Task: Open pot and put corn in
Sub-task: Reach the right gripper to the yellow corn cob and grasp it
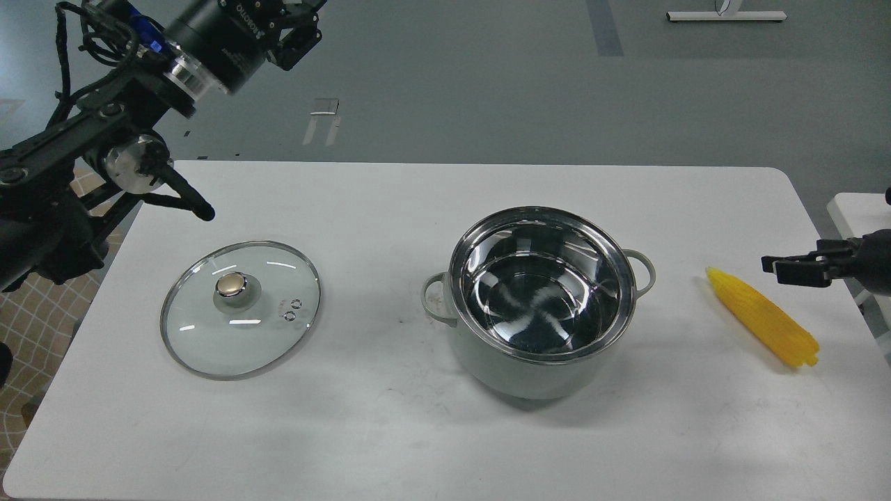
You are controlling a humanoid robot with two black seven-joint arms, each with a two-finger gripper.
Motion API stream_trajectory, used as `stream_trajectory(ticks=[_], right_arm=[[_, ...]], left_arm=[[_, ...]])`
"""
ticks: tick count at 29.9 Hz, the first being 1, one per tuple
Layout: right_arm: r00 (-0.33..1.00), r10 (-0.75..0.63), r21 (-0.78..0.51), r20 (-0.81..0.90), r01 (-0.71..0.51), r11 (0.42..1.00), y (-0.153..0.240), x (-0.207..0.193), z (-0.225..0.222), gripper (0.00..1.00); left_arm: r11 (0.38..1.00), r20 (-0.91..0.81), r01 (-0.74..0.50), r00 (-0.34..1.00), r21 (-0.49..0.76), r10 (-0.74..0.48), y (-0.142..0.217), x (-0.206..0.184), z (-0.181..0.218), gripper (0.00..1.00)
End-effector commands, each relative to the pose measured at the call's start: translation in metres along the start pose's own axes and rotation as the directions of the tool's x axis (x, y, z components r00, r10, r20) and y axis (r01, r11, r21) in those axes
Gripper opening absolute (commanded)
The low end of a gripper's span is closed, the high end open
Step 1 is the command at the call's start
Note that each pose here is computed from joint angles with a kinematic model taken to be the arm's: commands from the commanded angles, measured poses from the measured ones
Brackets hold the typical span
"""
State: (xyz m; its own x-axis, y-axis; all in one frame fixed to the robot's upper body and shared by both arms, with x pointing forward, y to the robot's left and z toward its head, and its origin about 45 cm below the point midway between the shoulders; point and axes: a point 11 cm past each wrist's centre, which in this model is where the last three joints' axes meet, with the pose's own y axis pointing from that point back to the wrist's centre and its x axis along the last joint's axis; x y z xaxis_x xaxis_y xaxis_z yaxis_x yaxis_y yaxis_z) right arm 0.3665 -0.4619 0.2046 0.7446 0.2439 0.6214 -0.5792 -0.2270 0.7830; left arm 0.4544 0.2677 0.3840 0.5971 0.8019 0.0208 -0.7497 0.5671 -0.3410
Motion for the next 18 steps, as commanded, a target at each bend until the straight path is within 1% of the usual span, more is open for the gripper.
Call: stream_trajectory(ticks=[1, 5, 10, 14, 16, 18], right_arm=[[1.0, -0.02, -0.006, -0.02, 0.02, 1.0, -0.013, -0.02, 0.0, 1.0], [0.997, -0.025, -0.034, -0.079, 0.022, 0.999, -0.028, -0.033, 0.003, 1.0], [0.995, -0.038, -0.01, -0.089, 0.037, 0.999, -0.045, -0.042, -0.009, 1.0], [0.992, -0.068, -0.011, -0.106, 0.067, 0.998, -0.052, -0.051, -0.013, 0.9], [0.989, -0.081, -0.008, -0.125, 0.081, 0.997, -0.055, -0.054, -0.015, 0.78], [0.988, -0.086, -0.008, -0.129, 0.086, 0.996, -0.055, -0.055, -0.016, 0.47]], left_arm=[[1.0, -0.007, 0.001, 1.0, 0.005, -0.001, 0.002, -0.002, -0.004, 0.96], [1.0, -0.017, 0.001, 1.0, 0.006, -0.001, 0.003, -0.003, -0.007, 0.96], [1.0, -0.02, -0.003, 1.0, 0.009, 0.003, 0.005, -0.003, -0.009, 0.96], [1.0, -0.022, -0.005, 1.0, 0.009, 0.005, 0.006, -0.002, -0.009, 0.96], [1.0, -0.022, -0.008, 1.0, 0.005, 0.008, 0.006, -0.002, -0.008, 0.96], [1.0, -0.028, -0.014, 0.999, 0.008, 0.014, 0.009, -0.001, -0.011, 0.96]])
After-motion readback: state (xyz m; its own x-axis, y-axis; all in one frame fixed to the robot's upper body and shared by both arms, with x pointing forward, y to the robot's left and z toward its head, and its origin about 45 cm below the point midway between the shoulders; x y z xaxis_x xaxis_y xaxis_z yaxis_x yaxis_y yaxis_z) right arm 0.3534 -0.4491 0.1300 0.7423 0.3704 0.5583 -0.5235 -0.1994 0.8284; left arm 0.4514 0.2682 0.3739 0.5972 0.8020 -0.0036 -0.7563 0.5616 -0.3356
